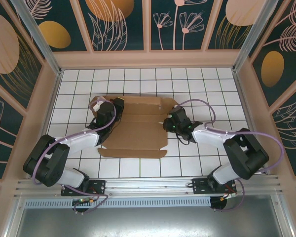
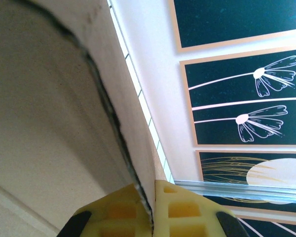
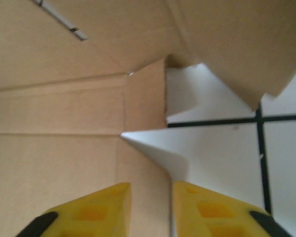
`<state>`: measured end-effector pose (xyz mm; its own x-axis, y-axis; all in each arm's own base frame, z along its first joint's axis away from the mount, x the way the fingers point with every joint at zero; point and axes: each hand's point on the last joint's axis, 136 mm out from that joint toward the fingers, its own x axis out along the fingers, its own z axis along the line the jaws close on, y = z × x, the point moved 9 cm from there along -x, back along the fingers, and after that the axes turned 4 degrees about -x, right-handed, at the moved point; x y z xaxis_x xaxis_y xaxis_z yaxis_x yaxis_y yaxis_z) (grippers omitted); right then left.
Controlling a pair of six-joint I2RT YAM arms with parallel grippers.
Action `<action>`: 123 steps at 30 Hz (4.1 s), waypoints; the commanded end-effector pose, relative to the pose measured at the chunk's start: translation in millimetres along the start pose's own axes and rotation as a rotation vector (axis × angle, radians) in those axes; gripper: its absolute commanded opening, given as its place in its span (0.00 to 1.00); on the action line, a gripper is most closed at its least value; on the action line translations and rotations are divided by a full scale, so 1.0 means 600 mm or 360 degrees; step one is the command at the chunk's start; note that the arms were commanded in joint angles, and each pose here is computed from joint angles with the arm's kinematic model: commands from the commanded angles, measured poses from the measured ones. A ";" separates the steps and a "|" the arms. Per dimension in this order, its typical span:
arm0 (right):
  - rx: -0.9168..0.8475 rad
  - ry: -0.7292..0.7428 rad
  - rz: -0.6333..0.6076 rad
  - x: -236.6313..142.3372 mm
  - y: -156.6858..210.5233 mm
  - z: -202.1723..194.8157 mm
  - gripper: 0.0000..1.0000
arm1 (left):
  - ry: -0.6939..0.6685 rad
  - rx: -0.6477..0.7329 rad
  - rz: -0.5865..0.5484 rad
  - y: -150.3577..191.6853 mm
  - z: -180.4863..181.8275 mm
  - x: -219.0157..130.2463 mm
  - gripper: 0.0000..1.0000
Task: Fold the paper box
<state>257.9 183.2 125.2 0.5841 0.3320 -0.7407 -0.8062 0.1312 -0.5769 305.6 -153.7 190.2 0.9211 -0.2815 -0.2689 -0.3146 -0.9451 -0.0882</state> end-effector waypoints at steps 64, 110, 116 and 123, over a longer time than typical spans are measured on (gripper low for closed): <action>-0.0457 -0.0158 -0.0519 -0.059 -0.168 -0.117 0.33 | -0.0231 0.0224 -0.0007 -0.008 0.061 -0.041 0.00; -0.0924 -0.1011 -0.0306 -0.005 -0.071 0.006 0.57 | -0.0147 0.0191 0.0046 0.003 -0.015 0.009 0.00; -0.0914 -0.0714 -0.0256 0.027 -0.069 0.003 0.58 | -0.0062 0.0170 0.0095 0.006 -0.016 -0.001 0.00; -0.0908 -0.0416 -0.0331 0.034 -0.074 0.002 0.59 | -0.0035 0.0144 0.0153 0.009 -0.006 -0.016 0.00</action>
<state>295.1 191.2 141.3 0.5095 0.7183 -0.4737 -0.4427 -0.2532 -0.8602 304.0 -154.9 194.2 0.8954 -0.3133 -0.3165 -0.3713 -0.9176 -0.1420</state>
